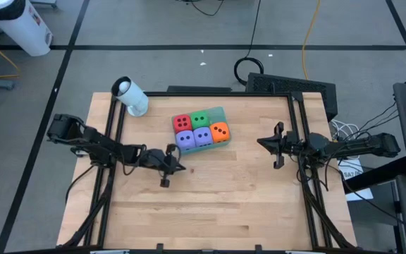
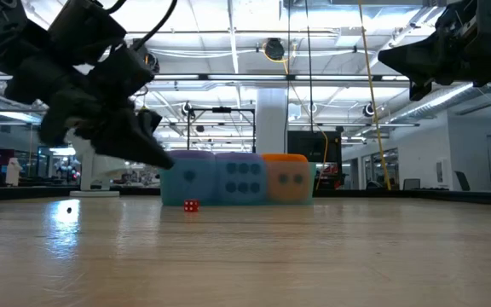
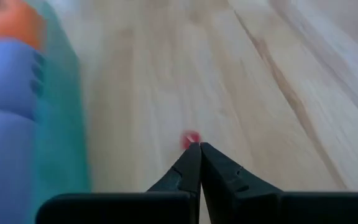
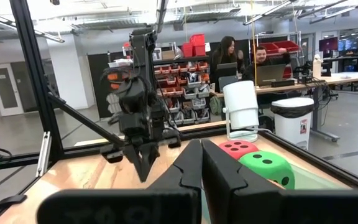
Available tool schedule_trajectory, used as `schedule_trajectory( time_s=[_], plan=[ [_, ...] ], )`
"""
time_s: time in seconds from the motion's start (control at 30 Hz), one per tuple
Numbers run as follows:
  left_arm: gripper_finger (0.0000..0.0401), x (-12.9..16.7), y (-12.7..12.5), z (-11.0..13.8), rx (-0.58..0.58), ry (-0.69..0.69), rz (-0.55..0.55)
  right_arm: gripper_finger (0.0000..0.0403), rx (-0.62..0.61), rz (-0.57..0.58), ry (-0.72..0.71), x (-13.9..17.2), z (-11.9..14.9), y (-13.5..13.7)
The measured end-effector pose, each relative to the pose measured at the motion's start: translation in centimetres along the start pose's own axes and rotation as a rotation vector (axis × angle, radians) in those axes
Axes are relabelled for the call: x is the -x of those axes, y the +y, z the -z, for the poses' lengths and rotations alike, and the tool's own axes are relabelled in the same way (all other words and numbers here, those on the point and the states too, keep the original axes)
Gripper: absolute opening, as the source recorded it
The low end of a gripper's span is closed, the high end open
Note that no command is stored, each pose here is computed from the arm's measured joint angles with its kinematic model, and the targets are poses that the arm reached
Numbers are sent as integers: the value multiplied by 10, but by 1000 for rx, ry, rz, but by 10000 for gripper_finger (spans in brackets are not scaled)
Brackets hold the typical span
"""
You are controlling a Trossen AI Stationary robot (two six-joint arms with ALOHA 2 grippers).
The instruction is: Pick & Place Dice
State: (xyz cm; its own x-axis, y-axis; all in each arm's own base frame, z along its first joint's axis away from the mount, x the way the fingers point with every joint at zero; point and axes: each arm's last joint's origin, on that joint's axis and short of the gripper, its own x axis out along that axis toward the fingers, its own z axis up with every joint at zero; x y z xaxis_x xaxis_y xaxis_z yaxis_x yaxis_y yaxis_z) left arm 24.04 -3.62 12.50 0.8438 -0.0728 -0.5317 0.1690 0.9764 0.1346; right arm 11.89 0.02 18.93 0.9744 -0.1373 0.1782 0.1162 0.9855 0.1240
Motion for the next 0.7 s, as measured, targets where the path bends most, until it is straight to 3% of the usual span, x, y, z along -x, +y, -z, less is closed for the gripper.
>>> schedule_trajectory(
  time_s=[0.27, 0.5, 0.7],
  plan=[
    [4, 0, 10, -10, 122, -110, -54, 0, 7, 5, -6, 0, -1, 0],
    [19, 0, 4, -8, 115, -88, -29, 0, 13, 6, -21, 0, -2, 0],
    [4, 1, 0, -10, 108, -101, -14, 0, 24, 6, -15, 0, -1, 0]
  ],
)
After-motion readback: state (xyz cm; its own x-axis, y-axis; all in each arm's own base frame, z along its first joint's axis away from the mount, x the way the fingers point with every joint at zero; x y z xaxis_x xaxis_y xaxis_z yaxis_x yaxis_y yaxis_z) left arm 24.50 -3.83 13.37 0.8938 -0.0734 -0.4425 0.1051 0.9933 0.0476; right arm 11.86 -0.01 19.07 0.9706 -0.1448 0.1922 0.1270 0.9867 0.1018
